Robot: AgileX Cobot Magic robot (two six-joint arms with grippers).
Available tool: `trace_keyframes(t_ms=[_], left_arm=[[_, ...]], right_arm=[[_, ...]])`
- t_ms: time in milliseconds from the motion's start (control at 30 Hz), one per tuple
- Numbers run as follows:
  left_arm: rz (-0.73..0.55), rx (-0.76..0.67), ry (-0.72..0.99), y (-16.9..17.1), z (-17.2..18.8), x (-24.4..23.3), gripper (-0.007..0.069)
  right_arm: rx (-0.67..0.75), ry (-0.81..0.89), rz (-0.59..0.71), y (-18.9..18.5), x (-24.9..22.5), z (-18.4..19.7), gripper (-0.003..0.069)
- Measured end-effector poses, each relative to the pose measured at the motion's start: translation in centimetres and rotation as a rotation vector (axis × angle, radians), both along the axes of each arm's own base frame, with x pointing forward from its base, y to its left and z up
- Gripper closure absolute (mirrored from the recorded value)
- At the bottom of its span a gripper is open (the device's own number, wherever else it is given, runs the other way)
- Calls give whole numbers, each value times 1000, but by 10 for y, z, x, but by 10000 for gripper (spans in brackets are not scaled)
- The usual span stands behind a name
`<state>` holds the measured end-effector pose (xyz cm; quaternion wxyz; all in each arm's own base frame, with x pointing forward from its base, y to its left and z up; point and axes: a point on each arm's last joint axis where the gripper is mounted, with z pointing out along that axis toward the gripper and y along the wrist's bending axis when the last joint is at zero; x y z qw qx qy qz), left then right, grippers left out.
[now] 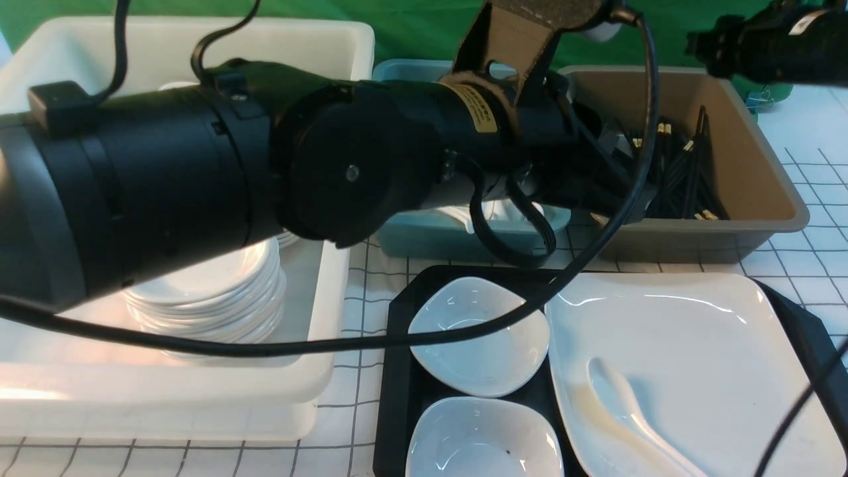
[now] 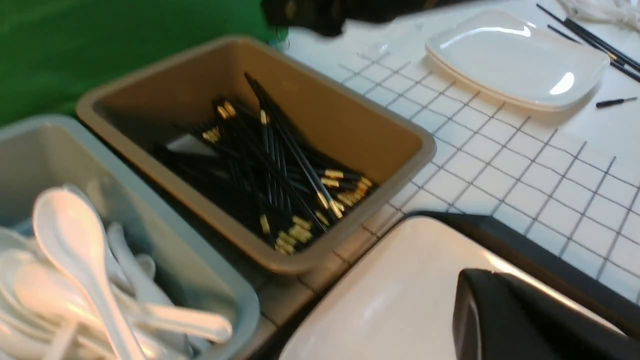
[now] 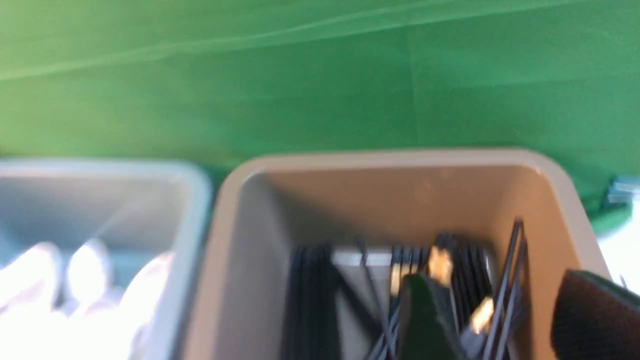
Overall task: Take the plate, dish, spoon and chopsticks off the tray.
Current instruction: Use the right arm to put the chopsticks into the small storage box on the right, then use the right arm to grab a soup spoon from the plate
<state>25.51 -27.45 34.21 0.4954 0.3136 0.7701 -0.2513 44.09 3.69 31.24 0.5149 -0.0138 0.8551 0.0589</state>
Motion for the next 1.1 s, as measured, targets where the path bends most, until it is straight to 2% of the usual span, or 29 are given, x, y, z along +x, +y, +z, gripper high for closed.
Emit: trace_keyframes(t_ms=[33,67,100,200,300,367,433,500,567,667,767,867,1000,1033,1067,1100], left_arm=[[5,2,32,0,-2,-1,629],[4,5,35,0,-2,-1,629],[4,24,82,1,-6,-3,629],[-5,78,159,3,-13,-7,629],[-21,156,251,6,-22,-13,629],[-28,200,305,8,-26,-17,629],[-36,245,355,11,-31,-20,629],[-45,291,397,13,-34,-24,629],[-53,334,430,16,-37,-27,629],[-59,377,454,19,-40,-29,629],[-63,397,472,20,-41,-31,629],[-67,408,478,21,-42,-31,629],[-68,409,479,21,-42,-31,629],[-68,409,479,21,-42,-31,629],[-68,409,479,21,-42,-31,629],[-69,410,478,21,-42,-31,629]], right_arm=[[-4,50,23,1,-17,17,344],[-7,67,28,1,-18,16,349],[-35,138,73,1,-42,36,408],[-75,305,150,2,-79,52,522],[-116,536,250,7,-113,49,627],[-136,630,300,15,-128,36,639],[-154,717,355,27,-141,15,612],[-176,808,408,38,-155,-11,553],[-211,883,476,53,-171,-41,443],[-266,898,548,73,-192,-80,264],[-303,871,571,80,-205,-106,161],[-303,873,548,80,-208,-123,137],[-314,911,538,80,-204,-141,138],[-316,923,536,81,-203,-145,171],[-316,923,535,81,-203,-146,171],[-318,929,534,81,-202,-149,263]])
